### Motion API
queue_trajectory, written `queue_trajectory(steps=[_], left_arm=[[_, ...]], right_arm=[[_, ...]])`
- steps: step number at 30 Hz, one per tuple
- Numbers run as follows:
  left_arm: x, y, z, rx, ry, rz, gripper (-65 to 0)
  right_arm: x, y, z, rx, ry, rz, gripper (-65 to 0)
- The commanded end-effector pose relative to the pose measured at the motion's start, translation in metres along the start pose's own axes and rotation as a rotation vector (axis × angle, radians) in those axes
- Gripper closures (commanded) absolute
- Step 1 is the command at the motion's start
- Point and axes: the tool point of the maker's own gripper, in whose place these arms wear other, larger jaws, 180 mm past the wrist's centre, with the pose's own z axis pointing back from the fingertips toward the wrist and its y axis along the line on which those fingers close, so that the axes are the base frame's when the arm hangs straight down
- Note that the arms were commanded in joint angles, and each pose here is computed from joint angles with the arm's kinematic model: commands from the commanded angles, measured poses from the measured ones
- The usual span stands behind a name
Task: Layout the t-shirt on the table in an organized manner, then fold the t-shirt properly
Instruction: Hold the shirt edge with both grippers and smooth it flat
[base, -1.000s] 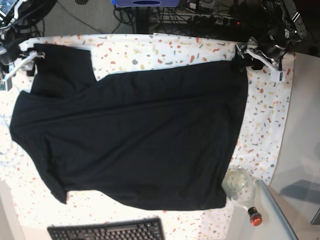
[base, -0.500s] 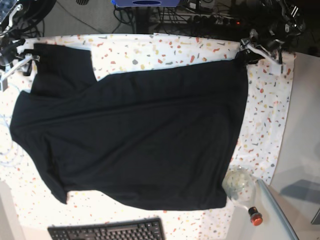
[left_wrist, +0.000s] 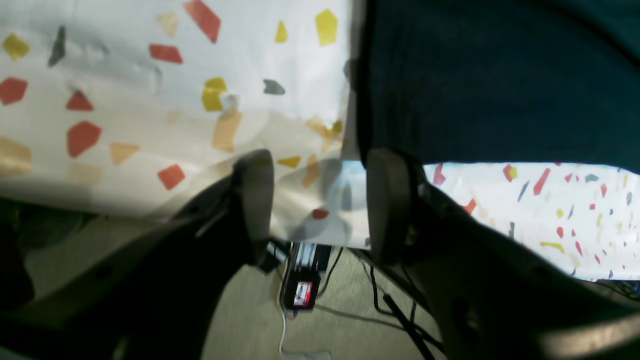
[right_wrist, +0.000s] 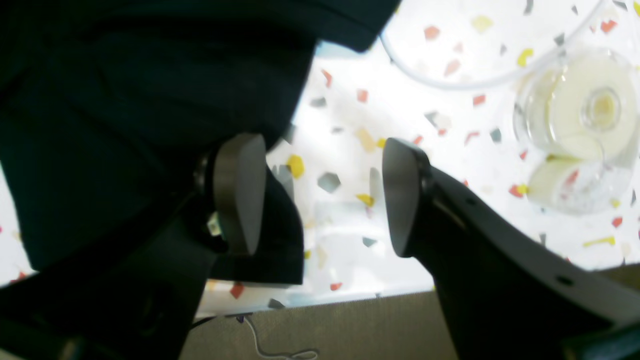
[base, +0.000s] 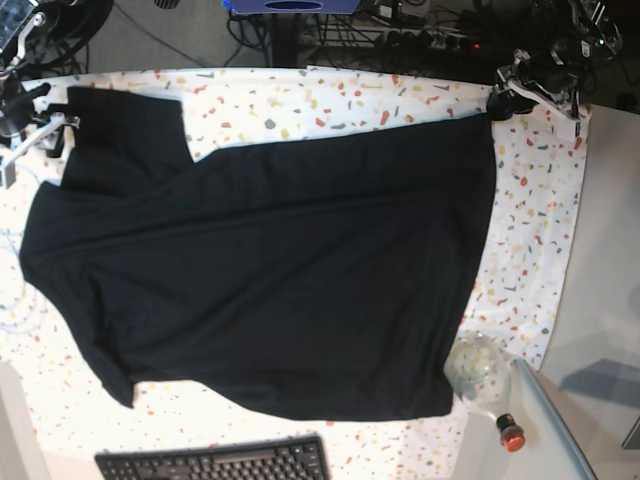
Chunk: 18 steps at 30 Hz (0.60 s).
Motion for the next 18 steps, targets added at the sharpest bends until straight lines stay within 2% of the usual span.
queue_trajectory(steps=[1, 9, 14, 18], left_arm=[[0.007, -0.001, 0.001, 0.008, 0.005, -0.018, -29.8], [0.025, -0.021, -0.015, -0.035, -0.016, -0.014, -29.8], [0.015, -0.039, -0.027, -0.082, 0.032, -0.042, -29.6], [0.010, -0.040, -0.028, -0.087, 0.040, -0.032, -29.3]], right_arm=[[0.013, -0.006, 0.004, -0.011, -0.044, 0.011, -34.2], [0.013, -0.006, 0.004, -0.011, -0.044, 0.011, -34.4], [0.013, -0.005, 0.003, -0.011, -0.043, 0.010, -34.4], [0.013, -0.006, 0.004, -0.012, -0.045, 0.012, -34.4]])
